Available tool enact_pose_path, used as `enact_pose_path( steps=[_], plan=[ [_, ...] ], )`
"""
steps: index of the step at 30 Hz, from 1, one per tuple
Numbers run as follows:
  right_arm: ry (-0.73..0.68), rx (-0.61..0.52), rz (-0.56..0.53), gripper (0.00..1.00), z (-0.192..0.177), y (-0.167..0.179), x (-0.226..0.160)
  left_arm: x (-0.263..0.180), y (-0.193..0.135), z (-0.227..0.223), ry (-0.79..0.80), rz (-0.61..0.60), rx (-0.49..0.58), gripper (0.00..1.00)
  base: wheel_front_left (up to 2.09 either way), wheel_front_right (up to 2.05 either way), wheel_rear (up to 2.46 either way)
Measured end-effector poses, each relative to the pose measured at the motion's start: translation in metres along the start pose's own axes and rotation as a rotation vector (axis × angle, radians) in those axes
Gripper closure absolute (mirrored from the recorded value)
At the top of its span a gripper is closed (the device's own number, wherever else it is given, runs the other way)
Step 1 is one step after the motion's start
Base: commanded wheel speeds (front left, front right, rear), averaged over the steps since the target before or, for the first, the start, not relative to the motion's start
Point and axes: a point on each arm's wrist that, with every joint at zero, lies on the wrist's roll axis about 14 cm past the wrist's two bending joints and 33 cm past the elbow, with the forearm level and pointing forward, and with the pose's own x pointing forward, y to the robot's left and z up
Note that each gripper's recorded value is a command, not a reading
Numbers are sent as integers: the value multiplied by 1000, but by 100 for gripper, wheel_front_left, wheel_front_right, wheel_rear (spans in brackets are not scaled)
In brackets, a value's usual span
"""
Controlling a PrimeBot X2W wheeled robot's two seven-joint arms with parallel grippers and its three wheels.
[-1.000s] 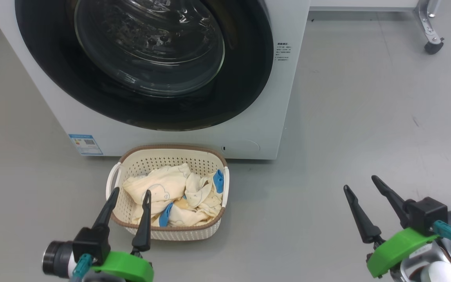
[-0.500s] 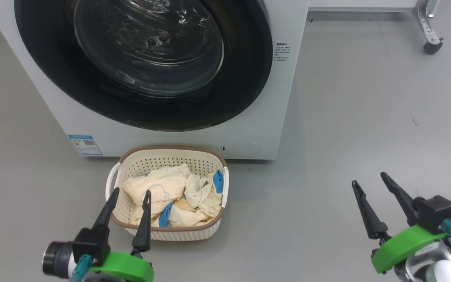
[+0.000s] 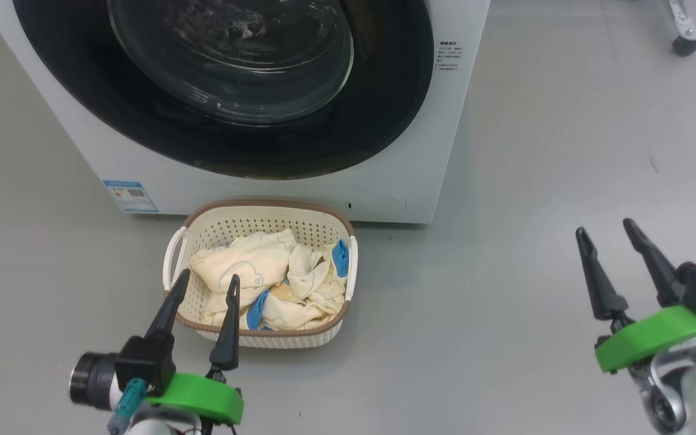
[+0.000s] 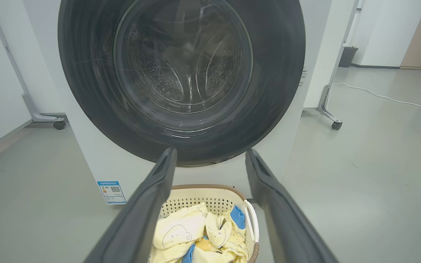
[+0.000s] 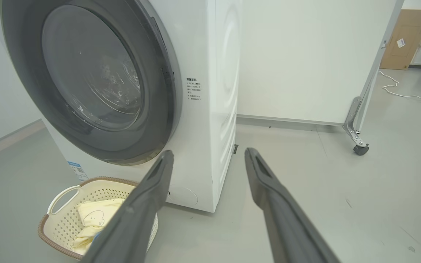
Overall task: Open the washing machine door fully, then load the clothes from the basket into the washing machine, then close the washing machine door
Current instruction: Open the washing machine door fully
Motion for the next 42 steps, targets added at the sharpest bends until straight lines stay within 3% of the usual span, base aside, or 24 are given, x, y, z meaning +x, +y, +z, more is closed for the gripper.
enact_pose_path(
  steps=[1, 2, 3, 4, 11, 21, 29, 34, 42],
  plan=[
    [-8, 9, -8, 12, 2, -3, 5, 2, 0, 0, 0, -1, -1, 0, 0, 0, 0],
    [-17, 17, -14, 57, 4, -5, 10, 4, 0, -1, 1, -2, -2, 0, 0, 0, 0],
    [-23, 26, -16, 87, 6, -5, 15, 6, 0, -2, 2, -2, -3, 0, 0, 0, 0],
    [-30, 38, -18, 100, 7, -6, 21, 8, 0, -2, 2, -3, -5, 0, 0, 0, 0],
    [-59, 150, -32, 100, 13, -9, 61, 20, 4, -5, 4, 7, -10, 0, 0, 0, 0],
    [-26, 727, -47, 100, 18, -10, 126, 25, 10, -15, 28, 29, -21, 0, 0, 0, 0],
    [97, 1194, 29, 100, 13, 10, 175, 29, 17, -20, 38, 42, -15, 0, 0, 0, 0],
    [224, 1312, 110, 100, 6, 38, 195, 30, 18, -26, 54, 42, -13, 0, 0, 0, 0],
    [338, 1349, 232, 100, 16, 74, 228, 39, 19, -33, 65, 38, -13, 0, 0, 0, 0]
  ],
)
